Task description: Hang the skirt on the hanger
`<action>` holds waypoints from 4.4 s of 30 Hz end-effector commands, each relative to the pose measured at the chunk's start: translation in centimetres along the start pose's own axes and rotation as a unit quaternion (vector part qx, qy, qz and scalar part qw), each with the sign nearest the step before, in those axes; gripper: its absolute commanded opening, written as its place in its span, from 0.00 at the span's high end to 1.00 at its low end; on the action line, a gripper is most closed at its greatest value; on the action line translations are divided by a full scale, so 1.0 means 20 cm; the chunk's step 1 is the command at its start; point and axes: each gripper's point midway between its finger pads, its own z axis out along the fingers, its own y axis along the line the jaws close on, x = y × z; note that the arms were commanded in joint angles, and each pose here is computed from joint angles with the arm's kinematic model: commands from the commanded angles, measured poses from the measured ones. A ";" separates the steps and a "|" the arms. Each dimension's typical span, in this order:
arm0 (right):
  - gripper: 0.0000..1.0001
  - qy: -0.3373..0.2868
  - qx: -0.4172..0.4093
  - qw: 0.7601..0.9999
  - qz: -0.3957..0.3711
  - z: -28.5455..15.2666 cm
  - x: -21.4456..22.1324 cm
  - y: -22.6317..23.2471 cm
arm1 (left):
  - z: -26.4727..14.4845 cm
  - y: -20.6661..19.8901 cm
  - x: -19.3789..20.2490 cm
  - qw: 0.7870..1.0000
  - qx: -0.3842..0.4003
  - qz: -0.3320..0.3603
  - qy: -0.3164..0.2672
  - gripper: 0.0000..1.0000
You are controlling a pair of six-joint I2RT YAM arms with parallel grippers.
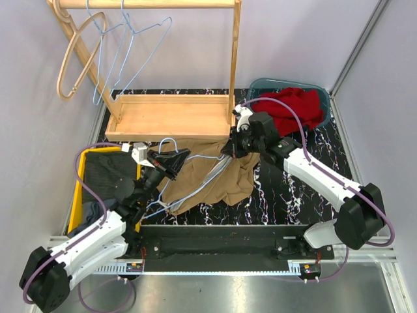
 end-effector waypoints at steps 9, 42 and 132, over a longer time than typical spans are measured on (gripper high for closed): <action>0.52 0.015 -0.064 0.998 -0.002 -0.11 0.04 0.24 | 0.07 0.04 0.05 1.000 0.000 -0.027 -0.016 1.00; 0.52 0.046 0.295 0.950 -0.090 -0.29 0.10 -0.28 | 0.17 0.19 0.23 0.998 -0.043 -0.055 -0.002 1.00; 0.43 -0.157 0.181 0.968 0.078 -0.41 0.03 -0.33 | 0.20 0.01 0.10 0.995 0.025 -0.091 -0.035 1.00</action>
